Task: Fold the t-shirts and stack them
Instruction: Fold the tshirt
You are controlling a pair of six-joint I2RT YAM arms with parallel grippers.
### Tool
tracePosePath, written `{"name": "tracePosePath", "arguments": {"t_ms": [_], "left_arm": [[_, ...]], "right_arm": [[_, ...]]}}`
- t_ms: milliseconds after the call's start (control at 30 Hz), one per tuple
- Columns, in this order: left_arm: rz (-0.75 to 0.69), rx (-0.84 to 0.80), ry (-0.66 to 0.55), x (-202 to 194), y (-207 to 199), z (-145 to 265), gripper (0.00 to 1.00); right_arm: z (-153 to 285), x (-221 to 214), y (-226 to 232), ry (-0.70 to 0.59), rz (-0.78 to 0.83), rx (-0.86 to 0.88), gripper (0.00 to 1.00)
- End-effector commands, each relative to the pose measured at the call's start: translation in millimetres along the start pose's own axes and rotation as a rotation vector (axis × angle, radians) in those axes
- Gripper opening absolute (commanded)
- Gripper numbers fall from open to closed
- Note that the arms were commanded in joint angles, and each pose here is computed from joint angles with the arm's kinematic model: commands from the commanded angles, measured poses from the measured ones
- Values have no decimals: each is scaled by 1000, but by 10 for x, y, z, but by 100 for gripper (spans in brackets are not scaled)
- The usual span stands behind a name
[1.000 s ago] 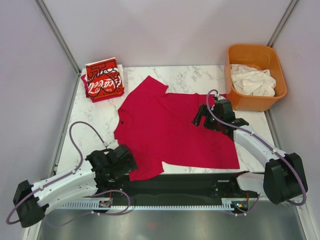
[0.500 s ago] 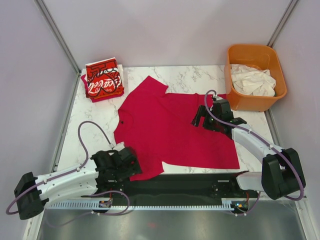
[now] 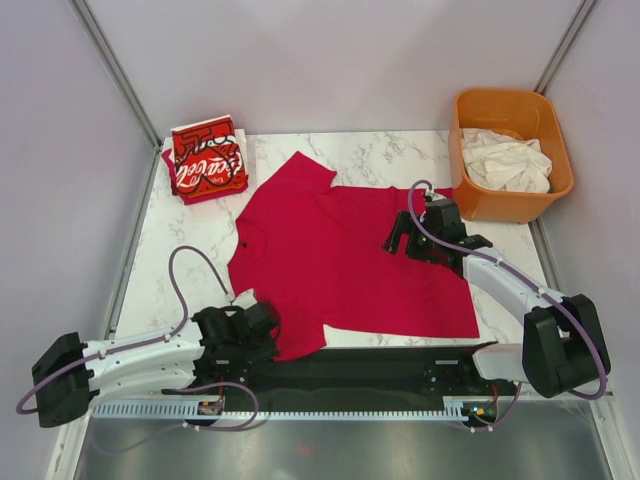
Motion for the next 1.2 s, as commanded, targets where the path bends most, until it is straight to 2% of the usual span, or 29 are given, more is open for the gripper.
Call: {"name": "tracePosePath", "arguments": {"t_ms": [0, 133, 267, 300, 367, 400, 467, 500, 600, 633, 700, 800, 900, 1000, 1167], "left_arm": [[25, -55, -15, -17, -160, 11, 2], [-1, -115, -35, 14, -308, 134, 2], [-51, -188, -116, 118, -497, 332, 2], [-84, -208, -138, 152, -567, 406, 2], [-116, -203, -182, 231, -604, 434, 2], [-107, -211, -196, 281, -655, 464, 2], [-139, -218, -207, 334, -693, 480, 2], [-147, -230, -215, 364, -728, 500, 2], [-183, -315, -219, 485, -862, 509, 2], [-157, -328, -231, 603, -892, 495, 2], [-185, -384, -193, 680, -988, 468, 2], [-192, -416, -193, 800, -1065, 438, 2], [-194, -436, -177, 827, -1091, 378, 2], [-180, -437, -159, 852, -1065, 311, 2], [-159, -419, -151, 888, -1003, 242, 2]], "right_arm": [[23, 78, 11, -36, 27, -11, 98], [97, 82, -17, -47, 10, -54, 98], [472, 76, -152, -204, -72, -210, 98], [553, -7, -293, -202, -110, -343, 98], [706, -80, -381, -215, -214, -416, 98], [757, -216, -437, -155, -242, -457, 98], [838, -315, -482, -138, -318, -484, 98], [887, -428, -512, -89, -336, -520, 98], [874, -646, -524, -20, -441, -513, 96], [833, -743, -488, 52, -494, -444, 97], [695, -990, -555, 188, -536, -440, 97], [694, -1072, -732, 309, -532, -574, 94], [759, -966, -890, 341, -595, -645, 93], [873, -947, -1086, 294, -746, -648, 85], [1005, -814, -1150, 233, -781, -719, 81]]}}
Point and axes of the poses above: each gripper's point midway between its finger pads, its own z axis back along the fingers, its own y axis along the line the jaws close on, x = y × z, the point moved 8 cm from there along z, back along the fingers, and after that the axes turned 11 degrees about z, right-handed, at the moved point
